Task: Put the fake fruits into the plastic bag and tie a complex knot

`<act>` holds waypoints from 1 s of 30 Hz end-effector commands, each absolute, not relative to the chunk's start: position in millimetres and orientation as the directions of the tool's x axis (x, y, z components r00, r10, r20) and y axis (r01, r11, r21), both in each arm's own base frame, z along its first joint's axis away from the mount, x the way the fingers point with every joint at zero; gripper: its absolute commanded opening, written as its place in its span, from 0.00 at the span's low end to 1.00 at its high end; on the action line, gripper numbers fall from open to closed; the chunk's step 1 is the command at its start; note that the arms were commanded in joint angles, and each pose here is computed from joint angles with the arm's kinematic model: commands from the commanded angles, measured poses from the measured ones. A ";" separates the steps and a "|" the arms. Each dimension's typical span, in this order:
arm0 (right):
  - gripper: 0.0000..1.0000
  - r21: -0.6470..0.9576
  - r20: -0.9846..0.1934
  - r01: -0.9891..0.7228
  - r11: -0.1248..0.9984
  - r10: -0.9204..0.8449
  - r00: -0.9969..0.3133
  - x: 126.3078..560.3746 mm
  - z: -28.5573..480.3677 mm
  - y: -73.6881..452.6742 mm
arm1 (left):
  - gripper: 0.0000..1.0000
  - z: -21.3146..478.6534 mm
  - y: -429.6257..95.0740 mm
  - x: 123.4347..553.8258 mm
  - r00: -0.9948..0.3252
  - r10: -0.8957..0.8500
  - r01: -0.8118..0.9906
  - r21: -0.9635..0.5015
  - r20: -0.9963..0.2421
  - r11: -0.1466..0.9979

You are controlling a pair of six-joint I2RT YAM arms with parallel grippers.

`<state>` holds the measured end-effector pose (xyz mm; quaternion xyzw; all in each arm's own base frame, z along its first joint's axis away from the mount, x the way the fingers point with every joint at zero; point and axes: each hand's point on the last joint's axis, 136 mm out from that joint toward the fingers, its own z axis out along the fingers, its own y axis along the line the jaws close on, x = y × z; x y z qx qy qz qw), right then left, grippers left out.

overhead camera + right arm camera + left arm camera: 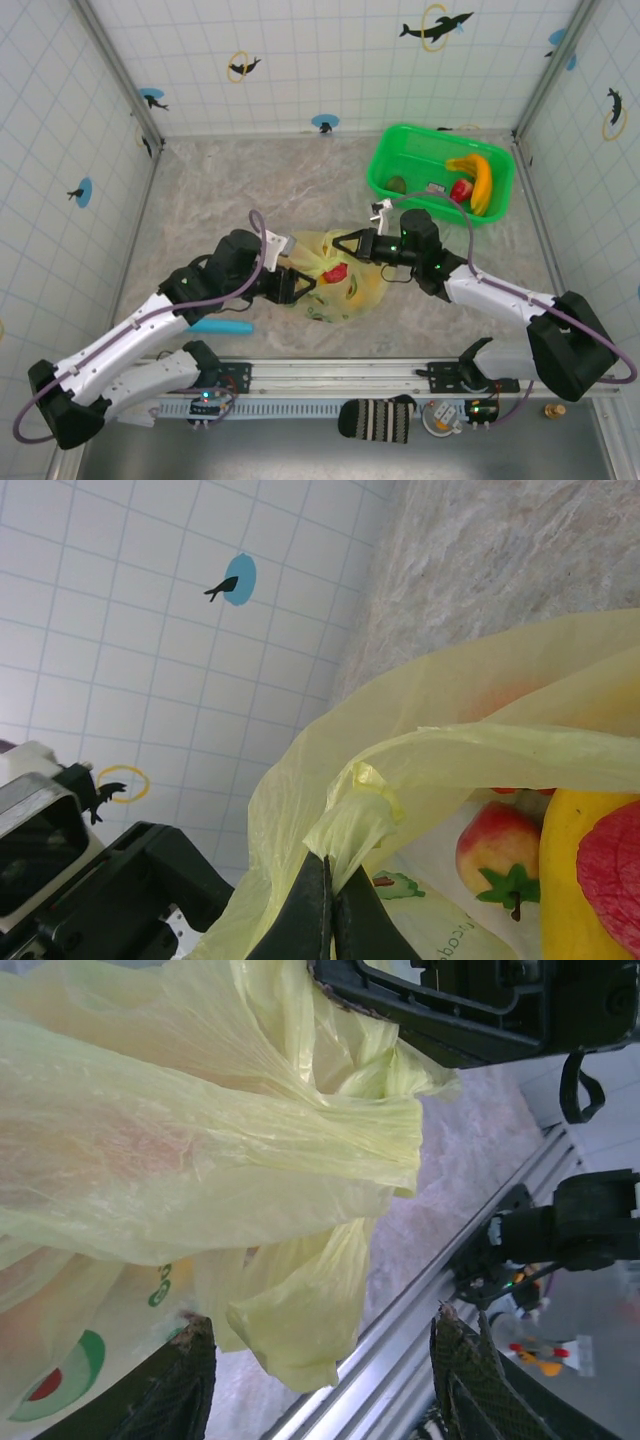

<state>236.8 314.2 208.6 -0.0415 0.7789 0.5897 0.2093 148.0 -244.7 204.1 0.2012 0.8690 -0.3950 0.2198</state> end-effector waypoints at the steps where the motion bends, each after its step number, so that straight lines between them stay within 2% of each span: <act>1: 0.00 0.890 -0.420 -0.363 0.275 0.186 -0.888 240.6 228.8 321.1 | 0.59 213.0 -258.8 135.7 -0.859 0.165 0.501 -0.732 -0.484 0.462; 8: 0.00 0.889 -0.424 -0.370 0.269 0.178 -0.888 238.5 231.0 325.0 | 0.53 211.7 -268.9 146.5 -0.858 0.161 0.506 -0.748 -0.488 0.429; 12: 0.00 0.888 -0.425 -0.370 0.272 0.180 -0.887 238.2 230.9 324.6 | 0.45 216.4 -274.2 152.4 -0.849 0.167 0.522 -0.746 -0.501 0.414; 14: 0.00 0.886 -0.429 -0.373 0.274 0.181 -0.885 238.4 231.0 324.3 | 0.35 213.1 -276.0 154.5 -0.851 0.175 0.520 -0.745 -0.495 0.417; 18: 0.00 0.879 -0.437 -0.376 0.293 0.182 -0.881 241.3 228.6 322.7 | 0.02 205.5 -273.4 153.9 -0.845 0.201 0.530 -0.726 -0.496 0.438; 30: 0.00 0.842 -0.487 -0.375 0.388 0.247 -0.838 291.3 225.1 298.3 | 0.00 173.3 -243.4 136.1 -0.861 0.205 0.499 -0.689 -0.467 0.526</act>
